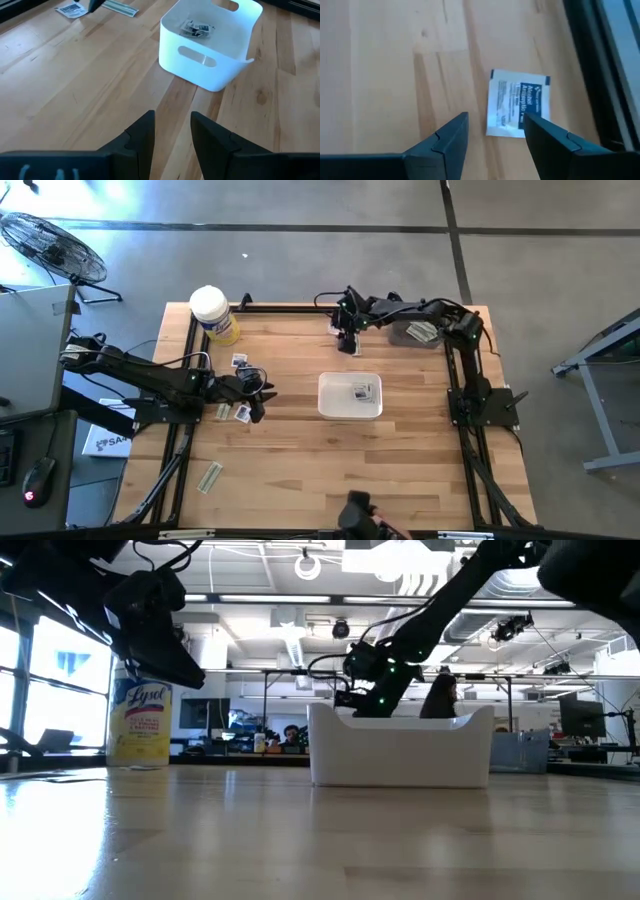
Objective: Pick & Place First Aid Supplies
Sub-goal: Put the blue alcohol pad into the white bin
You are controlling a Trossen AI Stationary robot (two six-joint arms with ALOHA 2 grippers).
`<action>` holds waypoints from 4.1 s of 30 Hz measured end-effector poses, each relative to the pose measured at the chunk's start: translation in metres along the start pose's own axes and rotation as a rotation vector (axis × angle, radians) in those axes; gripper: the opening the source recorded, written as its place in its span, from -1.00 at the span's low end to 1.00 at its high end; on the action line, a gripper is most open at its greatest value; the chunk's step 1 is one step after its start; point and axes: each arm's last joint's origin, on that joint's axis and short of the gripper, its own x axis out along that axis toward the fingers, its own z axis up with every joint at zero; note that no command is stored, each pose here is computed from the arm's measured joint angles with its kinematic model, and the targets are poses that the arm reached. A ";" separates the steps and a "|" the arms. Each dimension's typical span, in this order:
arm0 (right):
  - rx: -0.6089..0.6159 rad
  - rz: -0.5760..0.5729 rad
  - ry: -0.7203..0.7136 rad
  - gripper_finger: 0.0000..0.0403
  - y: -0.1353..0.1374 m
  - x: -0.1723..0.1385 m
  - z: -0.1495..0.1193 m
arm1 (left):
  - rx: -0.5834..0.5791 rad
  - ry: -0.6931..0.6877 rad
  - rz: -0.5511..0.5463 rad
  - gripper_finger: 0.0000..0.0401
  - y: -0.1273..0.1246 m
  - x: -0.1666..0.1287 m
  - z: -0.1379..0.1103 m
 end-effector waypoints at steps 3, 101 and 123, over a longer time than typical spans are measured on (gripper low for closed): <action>0.013 0.020 0.004 -0.09 -0.004 0.000 -0.004 | 0.000 0.000 0.000 -0.38 0.000 0.000 0.000; -0.040 0.037 0.077 -1.00 0.064 -0.094 0.040 | 0.154 -0.447 0.357 -0.38 0.016 -0.003 0.049; 0.064 0.090 0.384 -1.00 0.223 -0.129 0.031 | 0.102 -0.410 0.289 -0.38 0.024 0.002 0.048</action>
